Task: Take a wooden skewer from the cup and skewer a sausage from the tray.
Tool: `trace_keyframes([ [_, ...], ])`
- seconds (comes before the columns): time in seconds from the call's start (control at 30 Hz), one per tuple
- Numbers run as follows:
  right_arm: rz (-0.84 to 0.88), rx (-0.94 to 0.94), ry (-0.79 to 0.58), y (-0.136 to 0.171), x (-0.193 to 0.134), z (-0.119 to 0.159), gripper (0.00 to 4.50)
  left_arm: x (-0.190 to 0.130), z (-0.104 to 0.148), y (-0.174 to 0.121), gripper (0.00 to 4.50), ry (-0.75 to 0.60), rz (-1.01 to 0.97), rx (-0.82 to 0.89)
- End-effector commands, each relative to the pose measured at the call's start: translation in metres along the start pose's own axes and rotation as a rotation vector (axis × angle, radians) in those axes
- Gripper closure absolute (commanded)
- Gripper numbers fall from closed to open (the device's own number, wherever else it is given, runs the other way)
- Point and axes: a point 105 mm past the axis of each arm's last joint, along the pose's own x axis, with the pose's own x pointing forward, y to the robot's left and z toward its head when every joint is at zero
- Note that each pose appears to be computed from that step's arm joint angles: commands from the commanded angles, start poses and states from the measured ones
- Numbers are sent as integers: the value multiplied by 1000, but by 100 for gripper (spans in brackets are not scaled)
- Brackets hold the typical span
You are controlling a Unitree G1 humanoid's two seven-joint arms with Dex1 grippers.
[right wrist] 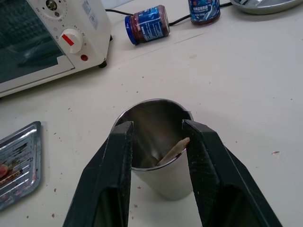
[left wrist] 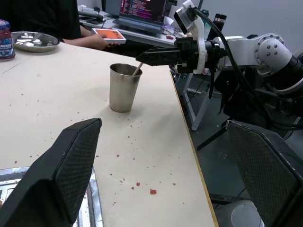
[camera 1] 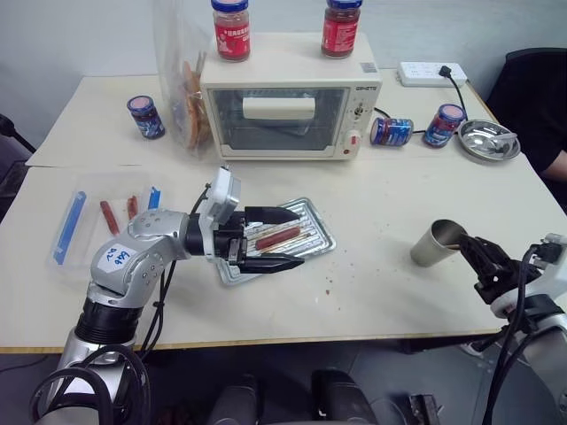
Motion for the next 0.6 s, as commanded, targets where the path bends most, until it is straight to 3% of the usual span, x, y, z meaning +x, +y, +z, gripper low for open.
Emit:
trace_keyframes([
  [0.03,20,-1,-51,4,2,8,297,1,11,-4,0,-6,-8,58],
  [0.1,24,2,-57,4,2,9,323,1,11,-5,0,-6,-6,60],
  [0.27,29,1,-66,5,4,10,447,0,13,-2,0,-7,2,63],
  [0.6,18,-17,-72,3,5,10,447,2,14,0,0,-12,3,69],
])
